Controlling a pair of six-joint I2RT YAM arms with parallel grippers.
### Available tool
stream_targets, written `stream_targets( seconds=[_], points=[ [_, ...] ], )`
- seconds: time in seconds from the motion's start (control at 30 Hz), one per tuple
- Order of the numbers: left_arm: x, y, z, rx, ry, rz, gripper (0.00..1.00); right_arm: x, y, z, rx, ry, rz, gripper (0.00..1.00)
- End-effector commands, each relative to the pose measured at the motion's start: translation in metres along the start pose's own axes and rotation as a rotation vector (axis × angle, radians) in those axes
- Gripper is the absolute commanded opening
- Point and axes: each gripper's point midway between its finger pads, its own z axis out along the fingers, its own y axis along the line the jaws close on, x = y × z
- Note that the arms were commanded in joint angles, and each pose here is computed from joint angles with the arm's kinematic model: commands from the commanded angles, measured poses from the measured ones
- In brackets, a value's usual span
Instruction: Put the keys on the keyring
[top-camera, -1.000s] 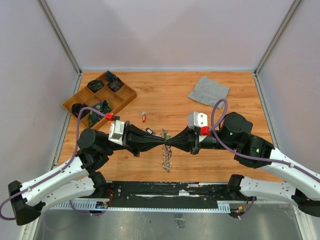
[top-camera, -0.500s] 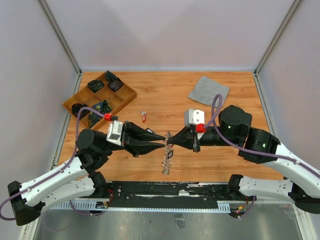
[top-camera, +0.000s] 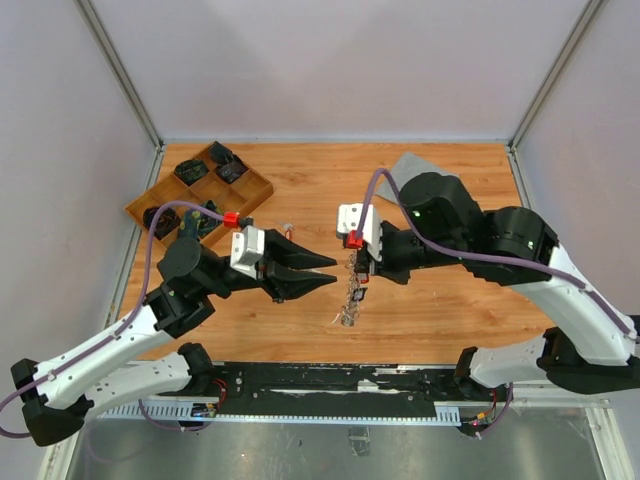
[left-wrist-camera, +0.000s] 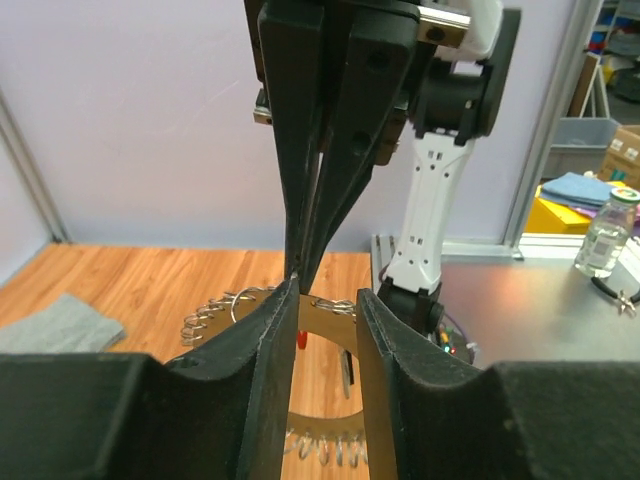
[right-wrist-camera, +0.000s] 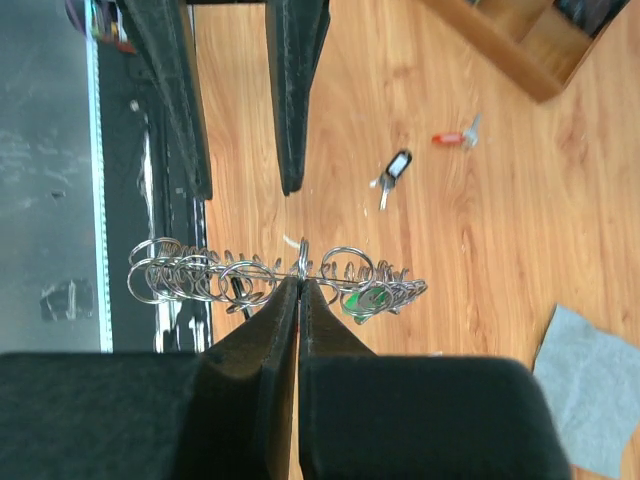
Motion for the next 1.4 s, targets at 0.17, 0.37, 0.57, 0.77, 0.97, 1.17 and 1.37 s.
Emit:
stream_targets(
  seconds=[0.17,0.37,0.57,0.77,0.97,1.17,1.37],
  points=[
    [0.034,0.018,0.004,-0.057,0.139,-0.014,0.37,0.03,0.001,-0.002,-0.028,0.201,-0.017,0.01],
    [0.044,0.019,0.005,-0.054,0.172,-0.015,0.39,0.028,0.005,0.003,-0.059,0.197,-0.017,0.01],
    [0.043,0.016,0.009,-0.027,0.157,-0.021,0.4,0.025,0.006,0.013,-0.077,0.185,-0.018,0.01],
    [0.045,0.016,0.01,-0.022,0.159,-0.025,0.4,0.022,0.008,0.019,-0.094,0.172,-0.018,0.01],
    [0.045,0.016,0.011,-0.015,0.154,-0.028,0.39,0.021,0.01,0.024,-0.107,0.168,-0.016,0.01],
    [0.047,0.015,0.013,-0.004,0.153,-0.032,0.31,0.019,0.013,0.027,-0.121,0.151,-0.013,0.01],
    [0.048,0.014,0.014,0.002,0.155,-0.035,0.16,0.016,0.015,0.027,-0.128,0.132,-0.01,0.01]
  ],
)
